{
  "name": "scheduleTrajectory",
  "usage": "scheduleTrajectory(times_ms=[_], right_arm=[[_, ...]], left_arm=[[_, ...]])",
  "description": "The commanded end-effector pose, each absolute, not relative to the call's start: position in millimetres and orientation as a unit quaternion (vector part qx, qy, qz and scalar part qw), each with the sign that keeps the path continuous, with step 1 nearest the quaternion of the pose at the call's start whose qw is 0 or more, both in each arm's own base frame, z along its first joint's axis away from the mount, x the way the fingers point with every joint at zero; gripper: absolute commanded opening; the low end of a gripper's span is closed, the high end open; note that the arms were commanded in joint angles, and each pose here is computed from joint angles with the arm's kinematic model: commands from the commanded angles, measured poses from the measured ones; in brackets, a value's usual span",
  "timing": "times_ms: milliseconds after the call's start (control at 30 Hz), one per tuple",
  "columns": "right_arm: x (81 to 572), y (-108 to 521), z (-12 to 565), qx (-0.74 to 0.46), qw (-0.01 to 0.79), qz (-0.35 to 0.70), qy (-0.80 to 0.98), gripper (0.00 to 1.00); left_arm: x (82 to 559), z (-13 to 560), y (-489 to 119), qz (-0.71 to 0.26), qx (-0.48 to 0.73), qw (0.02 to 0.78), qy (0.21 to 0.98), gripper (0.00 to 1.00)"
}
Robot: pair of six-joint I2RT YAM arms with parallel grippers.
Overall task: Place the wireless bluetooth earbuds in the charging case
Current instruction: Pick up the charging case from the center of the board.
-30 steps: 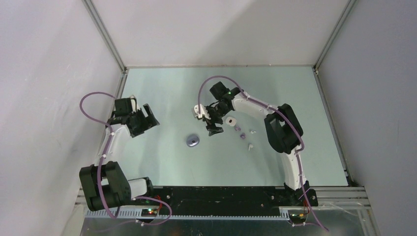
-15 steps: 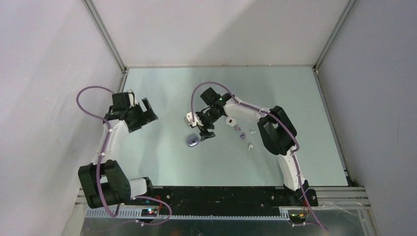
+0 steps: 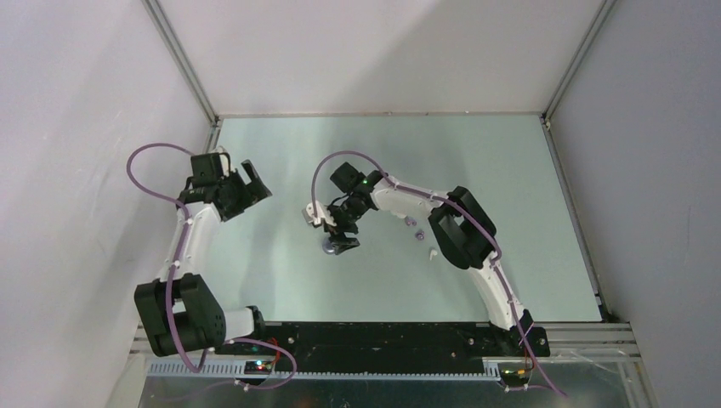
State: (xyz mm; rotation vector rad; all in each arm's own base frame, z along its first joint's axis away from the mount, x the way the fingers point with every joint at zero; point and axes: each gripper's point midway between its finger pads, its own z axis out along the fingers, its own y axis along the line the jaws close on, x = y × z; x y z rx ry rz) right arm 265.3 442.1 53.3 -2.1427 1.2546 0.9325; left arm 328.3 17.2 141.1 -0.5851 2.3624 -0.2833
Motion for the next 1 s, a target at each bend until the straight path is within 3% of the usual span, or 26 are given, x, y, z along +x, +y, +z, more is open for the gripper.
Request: scheduleTrajectory(times_ms=[0, 533, 733, 967], right_arm=[[261.7, 452.3, 56.3, -0.784, 0.235, 0.341, 0.463, 0.79], [263.5, 437.9, 31.9, -0.8, 0.203, 0.281, 0.489, 0.73], [277.6, 441.7, 41.5, -0.784, 0.223, 0.272, 0.511, 0.49], [318.2, 430.5, 118.9, -0.716, 0.318, 0.253, 0.567, 0.39]], left_arm=[[327.9, 157.0, 15.3, -0.12, -0.229, 0.366, 0.894, 0.97], [323.7, 142.1, -0.3, -0.167, -0.258, 0.346, 0.886, 0.94], [327.1, 139.2, -5.1, -0.182, -0.264, 0.339, 0.884, 0.92], [353.6, 152.8, -35.3, -0.247, -0.23, 0.36, 0.87, 0.9]])
